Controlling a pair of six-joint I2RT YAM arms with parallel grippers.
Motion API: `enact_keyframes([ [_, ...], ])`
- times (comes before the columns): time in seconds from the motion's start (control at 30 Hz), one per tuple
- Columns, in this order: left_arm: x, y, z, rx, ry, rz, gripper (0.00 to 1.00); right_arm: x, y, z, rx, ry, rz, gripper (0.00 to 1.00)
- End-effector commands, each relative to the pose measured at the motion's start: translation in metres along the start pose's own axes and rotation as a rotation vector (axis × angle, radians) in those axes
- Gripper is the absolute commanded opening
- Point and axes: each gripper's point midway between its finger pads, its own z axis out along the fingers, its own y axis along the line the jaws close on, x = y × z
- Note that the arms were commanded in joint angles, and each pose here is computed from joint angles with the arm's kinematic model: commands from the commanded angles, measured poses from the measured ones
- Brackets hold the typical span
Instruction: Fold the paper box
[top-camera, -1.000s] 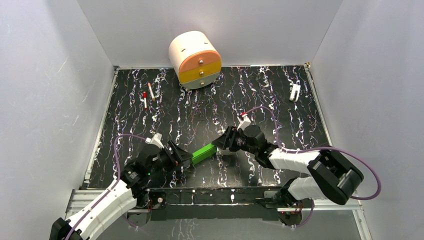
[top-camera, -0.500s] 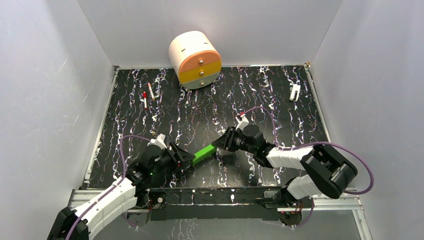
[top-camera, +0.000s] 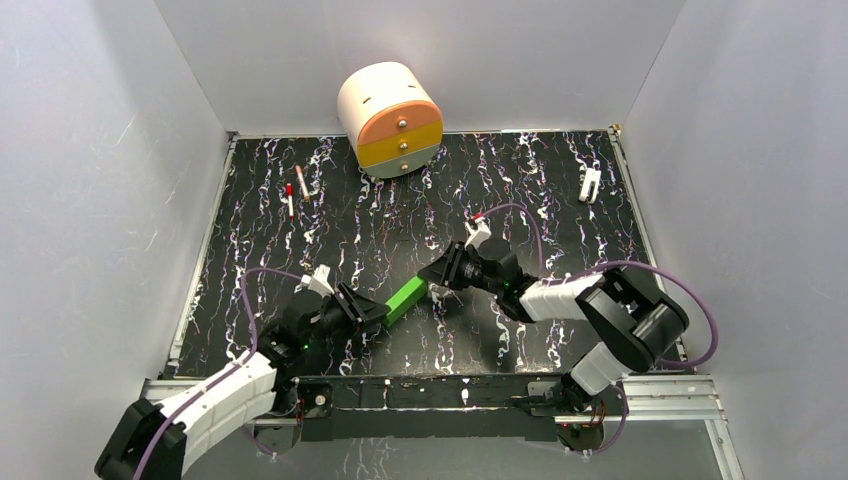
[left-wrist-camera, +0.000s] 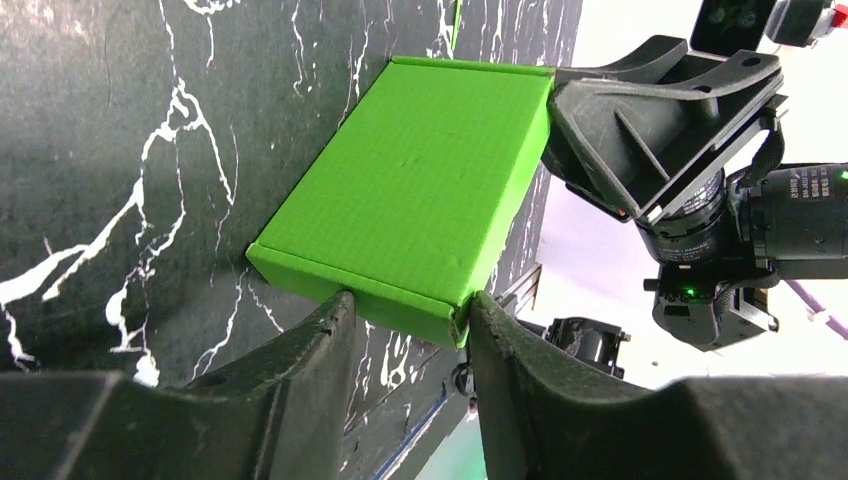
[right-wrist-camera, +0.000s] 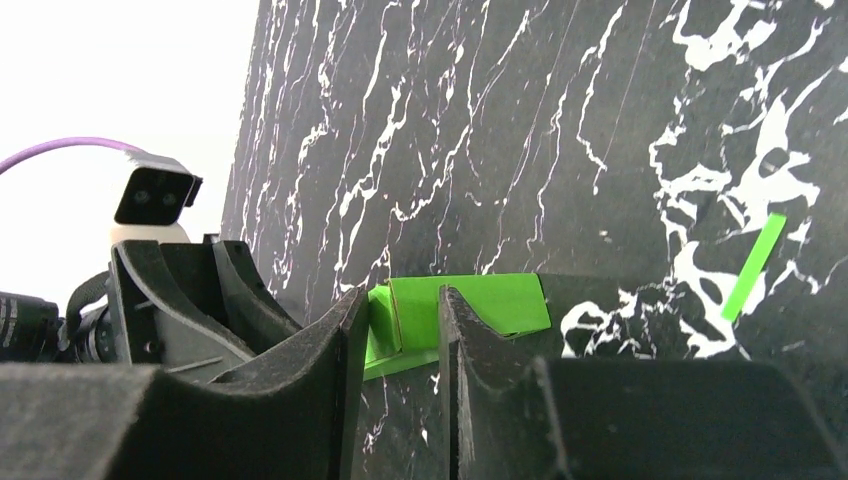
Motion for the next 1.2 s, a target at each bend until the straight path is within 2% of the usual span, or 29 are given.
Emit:
enact_keyframes([
  [0.0, -0.006, 0.039, 0.008, -0.099, -0.056, 0.077, 0.27, -0.010, 0.006, 0.012, -0.026, 0.014, -0.037, 0.36],
  [0.1, -0.013, 0.037, 0.014, -0.092, -0.085, 0.093, 0.20, -0.020, 0.000, 0.017, -0.018, 0.013, -0.050, 0.34],
  [0.33, -0.028, 0.041, 0.031, -0.164, -0.107, 0.083, 0.16, -0.055, -0.006, 0.023, -0.021, -0.005, -0.077, 0.32],
  [0.63, -0.033, 0.038, 0.035, -0.190, -0.081, 0.077, 0.19, -0.079, 0.006, 0.001, -0.102, -0.035, -0.141, 0.53],
  [0.73, -0.038, 0.033, 0.034, -0.192, -0.092, 0.093, 0.19, -0.076, 0.006, -0.008, -0.123, -0.032, -0.153, 0.57],
  [1.03, -0.040, 0.031, 0.035, -0.200, -0.094, 0.098, 0.19, -0.053, -0.006, -0.020, -0.137, 0.011, -0.152, 0.58],
  [1.17, -0.040, 0.032, 0.037, -0.203, -0.086, 0.093, 0.19, -0.037, -0.009, -0.020, -0.176, 0.056, -0.139, 0.51],
])
